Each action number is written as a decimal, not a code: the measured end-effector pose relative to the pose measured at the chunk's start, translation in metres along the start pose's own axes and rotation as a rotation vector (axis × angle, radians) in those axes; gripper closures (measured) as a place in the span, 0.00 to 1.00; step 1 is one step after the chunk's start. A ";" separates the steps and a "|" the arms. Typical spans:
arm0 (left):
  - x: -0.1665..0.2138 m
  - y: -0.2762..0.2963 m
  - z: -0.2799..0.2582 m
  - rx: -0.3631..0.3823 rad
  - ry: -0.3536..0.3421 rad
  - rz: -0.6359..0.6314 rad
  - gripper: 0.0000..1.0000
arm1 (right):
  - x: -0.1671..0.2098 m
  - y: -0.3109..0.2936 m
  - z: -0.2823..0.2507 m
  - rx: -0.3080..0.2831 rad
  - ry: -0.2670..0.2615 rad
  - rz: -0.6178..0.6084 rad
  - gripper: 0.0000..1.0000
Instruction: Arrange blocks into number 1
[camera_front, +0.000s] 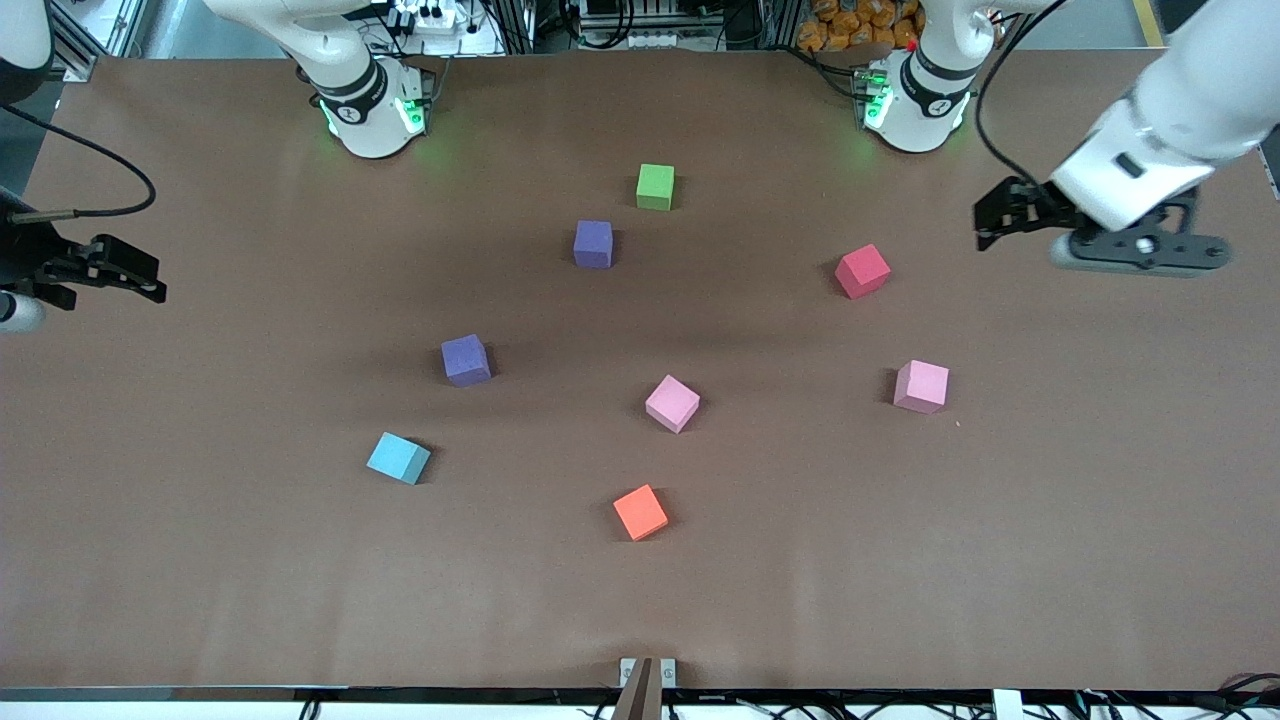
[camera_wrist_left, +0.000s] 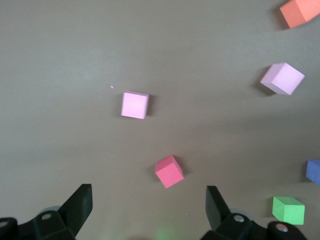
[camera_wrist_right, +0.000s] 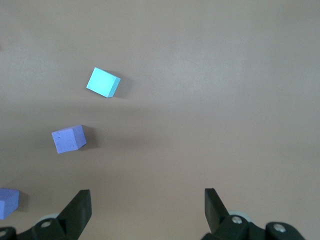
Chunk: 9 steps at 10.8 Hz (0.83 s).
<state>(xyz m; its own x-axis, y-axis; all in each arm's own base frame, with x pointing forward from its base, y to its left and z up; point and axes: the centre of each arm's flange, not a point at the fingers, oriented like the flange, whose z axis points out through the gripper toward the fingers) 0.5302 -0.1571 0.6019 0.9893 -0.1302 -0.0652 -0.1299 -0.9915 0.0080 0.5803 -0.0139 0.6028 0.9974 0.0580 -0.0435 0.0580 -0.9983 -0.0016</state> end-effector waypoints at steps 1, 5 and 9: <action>0.002 0.018 0.009 0.002 -0.016 0.026 0.00 | 0.005 -0.006 0.010 0.032 -0.016 0.041 0.00; 0.008 0.087 0.041 -0.020 -0.042 0.049 0.00 | 0.050 -0.035 0.085 0.117 -0.069 0.158 0.00; -0.002 0.182 0.088 -0.029 -0.063 0.056 0.00 | 0.090 -0.068 0.159 0.094 -0.061 0.258 0.00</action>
<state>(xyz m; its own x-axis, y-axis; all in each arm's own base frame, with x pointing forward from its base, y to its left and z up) 0.4990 -0.3377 0.5157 0.9743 -0.1862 -0.1269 -0.1823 -0.9824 0.0421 0.6589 0.0592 0.4404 0.9741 -0.1953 -0.1143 -0.2045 -0.9760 -0.0750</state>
